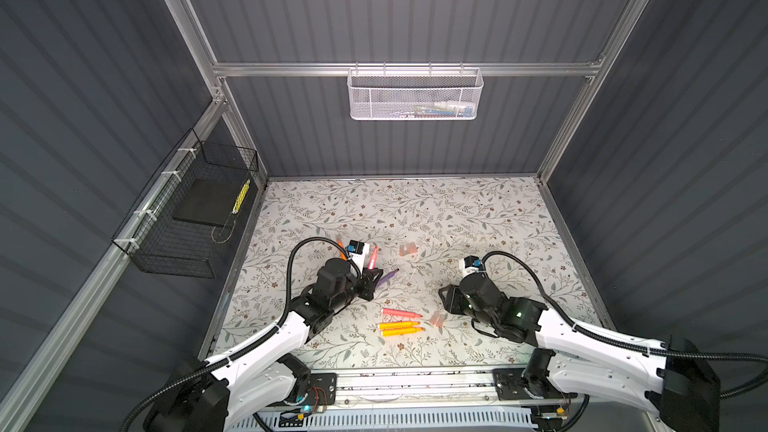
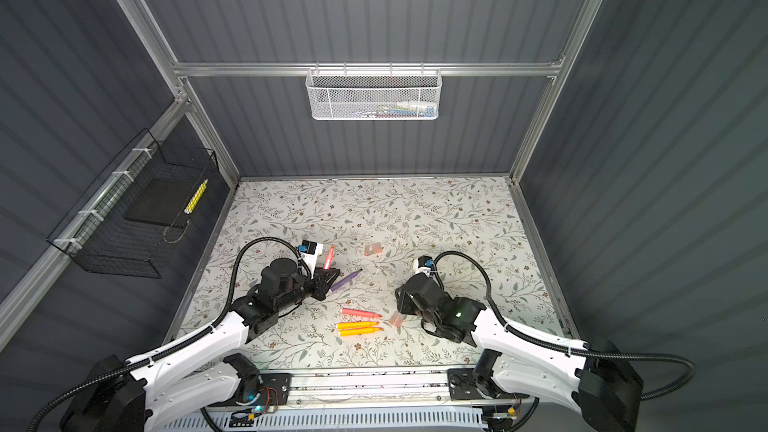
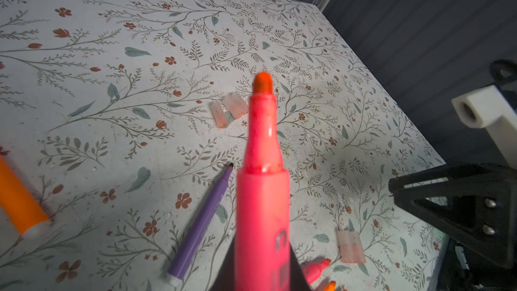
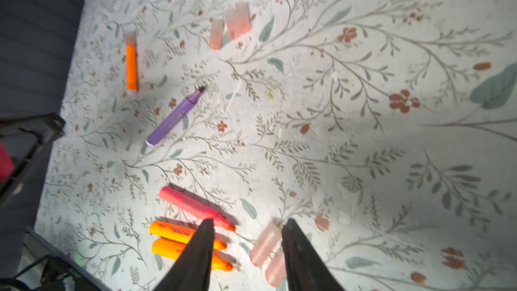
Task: Insert the pens into the pen caps
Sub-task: 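Lower the right gripper over the pale pink caps and grasp one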
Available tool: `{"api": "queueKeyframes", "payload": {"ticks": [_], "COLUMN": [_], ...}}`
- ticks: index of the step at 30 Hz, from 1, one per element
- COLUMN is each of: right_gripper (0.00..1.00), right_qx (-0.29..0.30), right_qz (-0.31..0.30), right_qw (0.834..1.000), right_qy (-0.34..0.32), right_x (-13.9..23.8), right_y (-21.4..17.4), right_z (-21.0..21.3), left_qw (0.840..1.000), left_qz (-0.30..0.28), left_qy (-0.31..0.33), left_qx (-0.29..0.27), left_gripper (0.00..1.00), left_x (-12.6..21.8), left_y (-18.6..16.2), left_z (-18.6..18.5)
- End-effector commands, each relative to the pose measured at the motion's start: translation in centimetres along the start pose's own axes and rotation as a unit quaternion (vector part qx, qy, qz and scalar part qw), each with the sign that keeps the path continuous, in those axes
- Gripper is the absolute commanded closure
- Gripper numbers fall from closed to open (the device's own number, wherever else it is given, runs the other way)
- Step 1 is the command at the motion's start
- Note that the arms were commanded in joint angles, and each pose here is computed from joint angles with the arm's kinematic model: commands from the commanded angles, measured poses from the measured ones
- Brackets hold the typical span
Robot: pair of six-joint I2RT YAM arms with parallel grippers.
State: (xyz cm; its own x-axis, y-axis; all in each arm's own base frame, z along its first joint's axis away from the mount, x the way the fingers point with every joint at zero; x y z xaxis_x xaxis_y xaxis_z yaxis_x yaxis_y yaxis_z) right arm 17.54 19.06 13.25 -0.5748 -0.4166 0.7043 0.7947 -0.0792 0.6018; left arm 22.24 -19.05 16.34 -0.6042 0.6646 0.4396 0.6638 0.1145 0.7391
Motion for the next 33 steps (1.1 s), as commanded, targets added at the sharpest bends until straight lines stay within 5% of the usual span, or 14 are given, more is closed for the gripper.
{"api": "queueKeyframes", "payload": {"ticks": [1, 11, 33], "right_gripper": [0.58, 0.64, 0.72], "right_qx": [0.009, 0.046, 0.094], "right_qz": [0.067, 0.136, 0.163], "right_qw": [0.997, 0.986, 0.970], "right_qy": [-0.043, -0.079, -0.152], "right_x": [-0.4, -2.6, -3.9], "right_y": [-2.5, -5.0, -7.1], "right_z": [-1.5, -0.7, -0.8], "left_qw": [0.999, 0.999, 0.999], "left_qz": [-0.006, -0.023, -0.022], "left_qy": [-0.033, -0.033, -0.031], "left_qx": [-0.003, -0.006, -0.007], "left_gripper": [1.00, 1.00, 1.00], "left_x": [0.6, 2.0, 2.3], "left_y": [0.0, -0.1, -0.2], "left_z": [-1.1, -1.3, -1.4]}}
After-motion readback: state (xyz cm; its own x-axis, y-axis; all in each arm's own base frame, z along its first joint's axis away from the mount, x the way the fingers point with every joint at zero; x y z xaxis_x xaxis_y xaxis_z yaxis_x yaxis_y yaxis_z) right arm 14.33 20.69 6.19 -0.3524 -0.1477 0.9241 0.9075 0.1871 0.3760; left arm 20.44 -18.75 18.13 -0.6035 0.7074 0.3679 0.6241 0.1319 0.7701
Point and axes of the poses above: each gripper's point midway between its finger pads, its own x axis back along the fingers, its own z axis along the line the jaws close on, y = z × x, the point moved 5 cm from there along x, back along the fingers, and after that the axes turned 8 degrees about x, right-handed, at the moved point
